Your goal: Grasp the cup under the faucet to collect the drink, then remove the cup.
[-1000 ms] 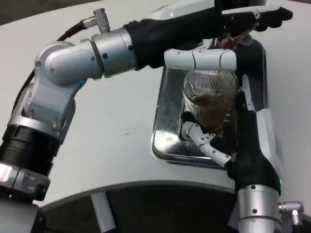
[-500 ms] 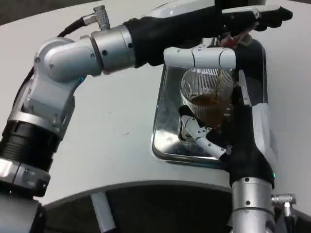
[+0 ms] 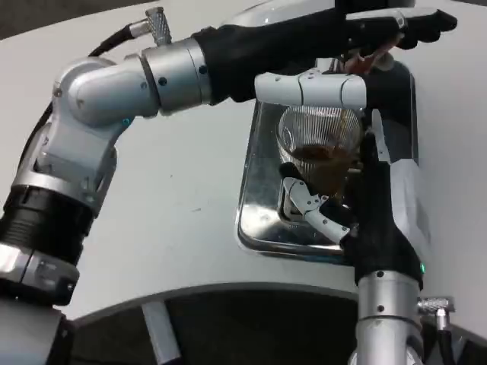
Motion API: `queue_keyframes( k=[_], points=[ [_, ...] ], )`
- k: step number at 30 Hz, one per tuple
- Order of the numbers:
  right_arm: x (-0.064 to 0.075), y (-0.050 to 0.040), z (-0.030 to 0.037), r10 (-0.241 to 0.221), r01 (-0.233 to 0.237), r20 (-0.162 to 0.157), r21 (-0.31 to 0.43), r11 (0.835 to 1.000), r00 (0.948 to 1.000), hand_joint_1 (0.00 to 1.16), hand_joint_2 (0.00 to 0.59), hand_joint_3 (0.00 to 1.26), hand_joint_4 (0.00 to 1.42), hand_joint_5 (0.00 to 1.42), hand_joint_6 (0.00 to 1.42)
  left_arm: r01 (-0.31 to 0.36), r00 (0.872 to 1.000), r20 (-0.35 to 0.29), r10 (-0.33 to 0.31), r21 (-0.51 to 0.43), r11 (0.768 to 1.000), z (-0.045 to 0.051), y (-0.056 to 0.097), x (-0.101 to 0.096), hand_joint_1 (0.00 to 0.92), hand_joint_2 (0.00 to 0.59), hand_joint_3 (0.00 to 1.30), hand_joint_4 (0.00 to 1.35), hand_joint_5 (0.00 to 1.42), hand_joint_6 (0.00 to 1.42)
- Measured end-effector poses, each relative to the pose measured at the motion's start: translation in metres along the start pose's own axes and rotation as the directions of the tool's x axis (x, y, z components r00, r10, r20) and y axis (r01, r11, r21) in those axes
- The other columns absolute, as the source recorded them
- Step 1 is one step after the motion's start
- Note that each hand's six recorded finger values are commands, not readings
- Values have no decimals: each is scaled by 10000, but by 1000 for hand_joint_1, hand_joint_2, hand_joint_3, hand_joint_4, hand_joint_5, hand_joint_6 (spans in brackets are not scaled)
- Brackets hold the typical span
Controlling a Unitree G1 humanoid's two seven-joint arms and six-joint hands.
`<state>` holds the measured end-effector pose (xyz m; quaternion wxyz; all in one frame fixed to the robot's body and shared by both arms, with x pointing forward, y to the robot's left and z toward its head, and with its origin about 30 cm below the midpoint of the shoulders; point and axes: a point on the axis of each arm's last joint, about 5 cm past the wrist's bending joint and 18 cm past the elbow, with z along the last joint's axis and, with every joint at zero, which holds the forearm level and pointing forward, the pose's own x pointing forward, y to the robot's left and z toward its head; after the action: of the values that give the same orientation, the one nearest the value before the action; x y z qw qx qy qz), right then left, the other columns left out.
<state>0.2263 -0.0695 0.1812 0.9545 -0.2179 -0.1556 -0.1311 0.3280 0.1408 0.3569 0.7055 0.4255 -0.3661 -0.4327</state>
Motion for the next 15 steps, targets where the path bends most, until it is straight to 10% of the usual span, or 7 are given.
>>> queue_keyframes(
  k=[15],
  points=[
    [35,41,-17,-103,103,-139,-13,9999,9998,694,248,37,58,111,163,-6,10000,24,6,6,10000,-12,0,2,0,116,94,0,87,172]
  ],
)
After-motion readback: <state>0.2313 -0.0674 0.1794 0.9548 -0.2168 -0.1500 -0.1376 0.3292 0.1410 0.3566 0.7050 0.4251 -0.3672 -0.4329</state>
